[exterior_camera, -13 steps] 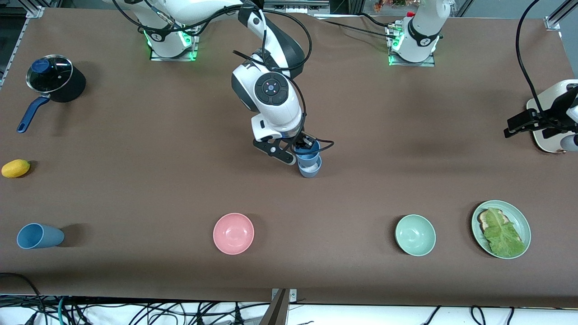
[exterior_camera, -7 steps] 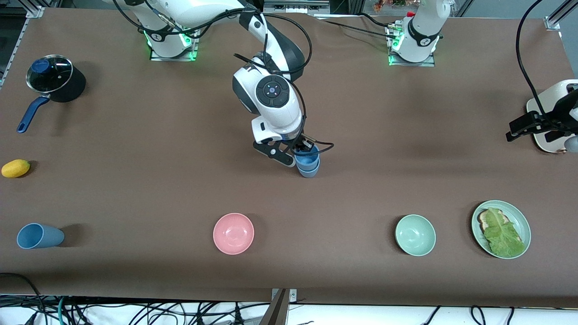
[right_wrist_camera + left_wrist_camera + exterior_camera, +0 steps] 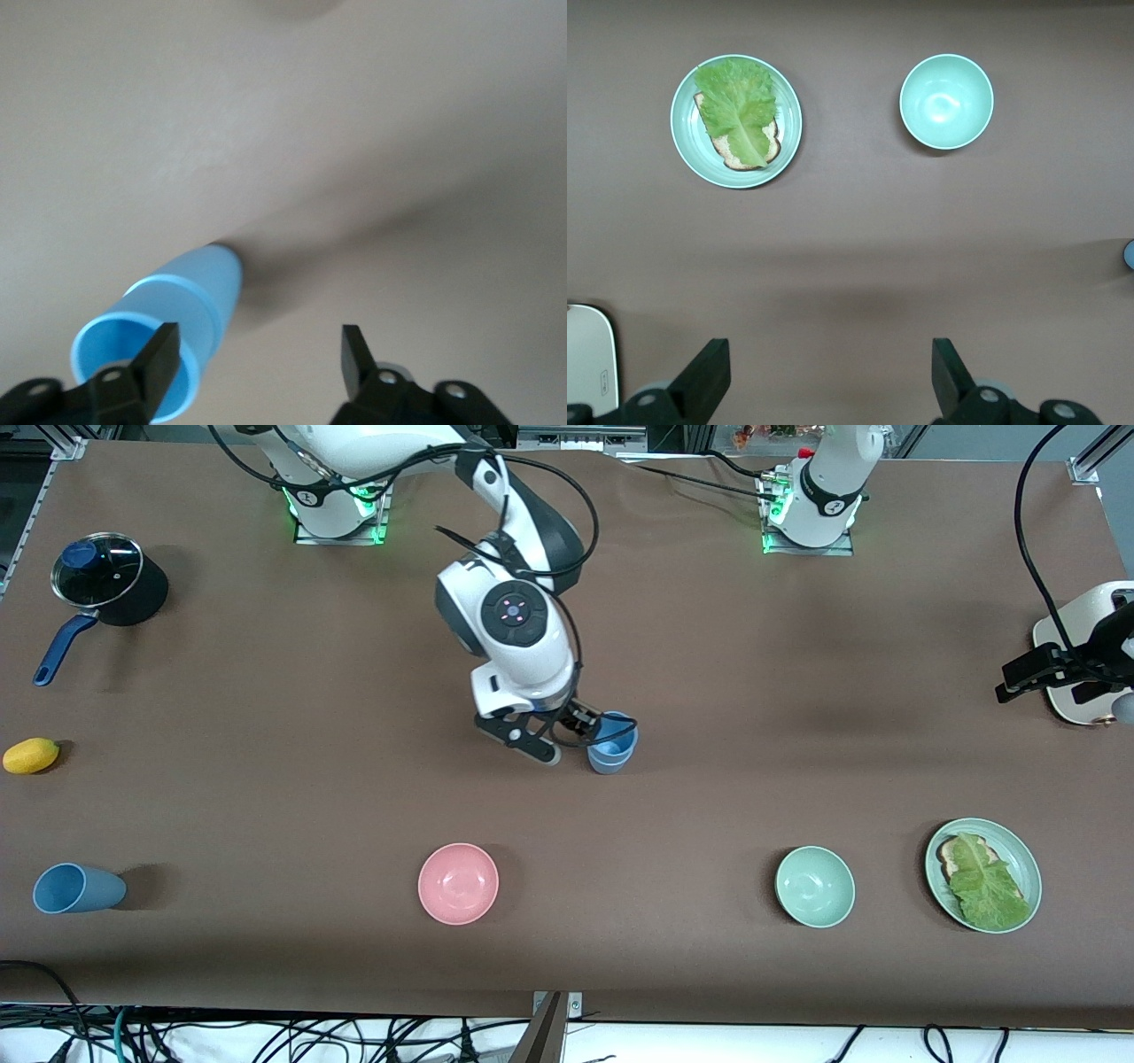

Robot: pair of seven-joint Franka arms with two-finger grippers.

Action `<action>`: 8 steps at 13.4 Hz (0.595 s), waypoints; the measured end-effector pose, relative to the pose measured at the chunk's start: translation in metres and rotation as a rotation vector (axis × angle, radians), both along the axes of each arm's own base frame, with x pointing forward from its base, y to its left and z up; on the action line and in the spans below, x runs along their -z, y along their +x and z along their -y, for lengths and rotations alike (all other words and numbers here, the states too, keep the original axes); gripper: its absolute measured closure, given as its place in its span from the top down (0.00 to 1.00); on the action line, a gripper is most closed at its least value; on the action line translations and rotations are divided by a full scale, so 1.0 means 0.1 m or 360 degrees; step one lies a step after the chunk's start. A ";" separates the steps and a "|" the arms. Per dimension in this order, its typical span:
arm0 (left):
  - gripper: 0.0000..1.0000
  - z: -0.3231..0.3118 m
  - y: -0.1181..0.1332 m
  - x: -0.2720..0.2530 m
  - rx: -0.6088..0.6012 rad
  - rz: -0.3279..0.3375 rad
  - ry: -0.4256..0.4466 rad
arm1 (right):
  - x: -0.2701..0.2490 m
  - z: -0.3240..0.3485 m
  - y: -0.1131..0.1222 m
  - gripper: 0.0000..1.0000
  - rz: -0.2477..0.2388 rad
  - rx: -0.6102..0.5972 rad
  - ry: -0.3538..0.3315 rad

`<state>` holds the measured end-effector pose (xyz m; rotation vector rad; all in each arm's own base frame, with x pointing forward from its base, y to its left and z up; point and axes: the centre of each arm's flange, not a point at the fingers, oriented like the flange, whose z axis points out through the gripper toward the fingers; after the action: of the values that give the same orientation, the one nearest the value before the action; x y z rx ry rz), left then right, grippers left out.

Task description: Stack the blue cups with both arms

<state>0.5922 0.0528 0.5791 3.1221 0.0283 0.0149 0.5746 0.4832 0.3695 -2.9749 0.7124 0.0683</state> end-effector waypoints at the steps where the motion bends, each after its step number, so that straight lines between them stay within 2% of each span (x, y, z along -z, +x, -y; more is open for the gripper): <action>1: 1.00 0.00 0.00 0.00 0.0000 0.0001 0.0000 | -0.09 0.17 0.09 0.92 -0.0016 -0.0054 -0.0018; 3: 1.00 0.00 0.00 0.00 0.0000 0.0001 0.0000 | -0.29 0.57 0.27 0.94 -0.0043 -0.0174 -0.0038; 6: 1.00 0.01 0.00 0.00 0.0002 0.0001 0.0000 | -0.61 1.34 0.51 0.97 -0.0125 -0.0371 -0.0096; 8: 1.00 0.00 0.00 0.00 0.0001 0.0001 0.0000 | -0.79 1.89 0.64 0.99 -0.0135 -0.0480 -0.0135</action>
<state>0.5926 0.0525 0.5791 3.1220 0.0272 0.0154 0.6388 0.2946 0.4487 -3.1517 0.2734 0.1881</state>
